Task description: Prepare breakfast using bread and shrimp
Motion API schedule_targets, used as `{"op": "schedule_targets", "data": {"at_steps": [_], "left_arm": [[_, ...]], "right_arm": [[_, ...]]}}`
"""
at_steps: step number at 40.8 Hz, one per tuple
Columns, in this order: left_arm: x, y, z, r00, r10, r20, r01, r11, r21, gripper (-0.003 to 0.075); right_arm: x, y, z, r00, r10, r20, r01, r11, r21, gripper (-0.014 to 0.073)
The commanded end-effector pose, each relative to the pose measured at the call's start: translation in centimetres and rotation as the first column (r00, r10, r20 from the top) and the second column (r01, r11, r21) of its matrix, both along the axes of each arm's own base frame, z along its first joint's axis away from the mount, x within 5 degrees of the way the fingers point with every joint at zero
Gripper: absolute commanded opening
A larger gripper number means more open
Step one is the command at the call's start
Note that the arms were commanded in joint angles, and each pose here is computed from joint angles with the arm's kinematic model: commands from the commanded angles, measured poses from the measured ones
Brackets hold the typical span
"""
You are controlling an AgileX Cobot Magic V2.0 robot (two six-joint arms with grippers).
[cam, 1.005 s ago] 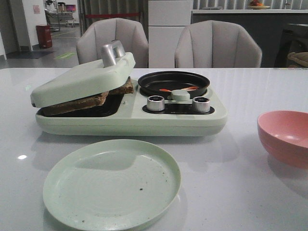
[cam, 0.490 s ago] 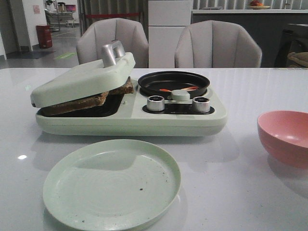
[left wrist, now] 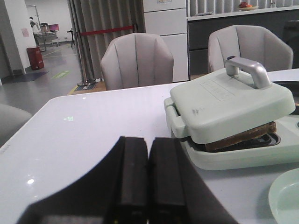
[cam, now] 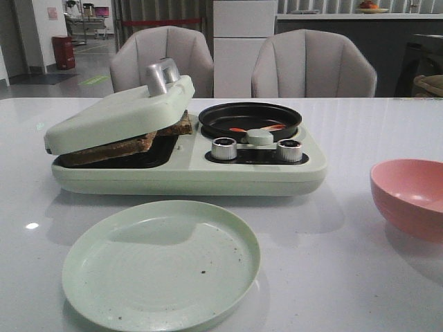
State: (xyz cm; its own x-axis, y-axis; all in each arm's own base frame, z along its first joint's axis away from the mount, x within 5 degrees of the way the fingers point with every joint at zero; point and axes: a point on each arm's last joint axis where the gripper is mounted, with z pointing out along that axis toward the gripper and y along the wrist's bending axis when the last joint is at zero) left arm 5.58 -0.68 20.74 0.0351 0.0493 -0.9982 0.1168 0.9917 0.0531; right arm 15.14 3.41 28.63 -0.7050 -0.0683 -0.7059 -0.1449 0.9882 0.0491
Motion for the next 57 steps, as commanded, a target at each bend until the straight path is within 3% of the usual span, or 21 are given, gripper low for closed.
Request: {"op": "schedule_targets", "data": {"at_steps": [1, 50, 57], "left_arm": [[-0.1, 0.0, 0.0, 0.997, -0.003, 0.079, 0.008, 0.998, -0.066, 0.0102], [-0.1, 0.1, 0.0, 0.997, 0.014, 0.078, -0.008, 0.997, -0.078, 0.0101], [-0.1, 0.1, 0.0, 0.997, 0.014, 0.078, -0.008, 0.997, -0.078, 0.0101]], "right_arm": [[0.3, 0.0, 1.3, 0.996, 0.008, 0.09, -0.009, 1.0, 0.001, 0.0046], [0.3, 0.0, 1.3, 0.996, 0.008, 0.086, -0.008, 1.0, 0.0, 0.0046], [-1.2, -0.5, 2.7, 0.982, 0.008, 0.188, -0.009, 1.0, 0.005, 0.0046]]}}
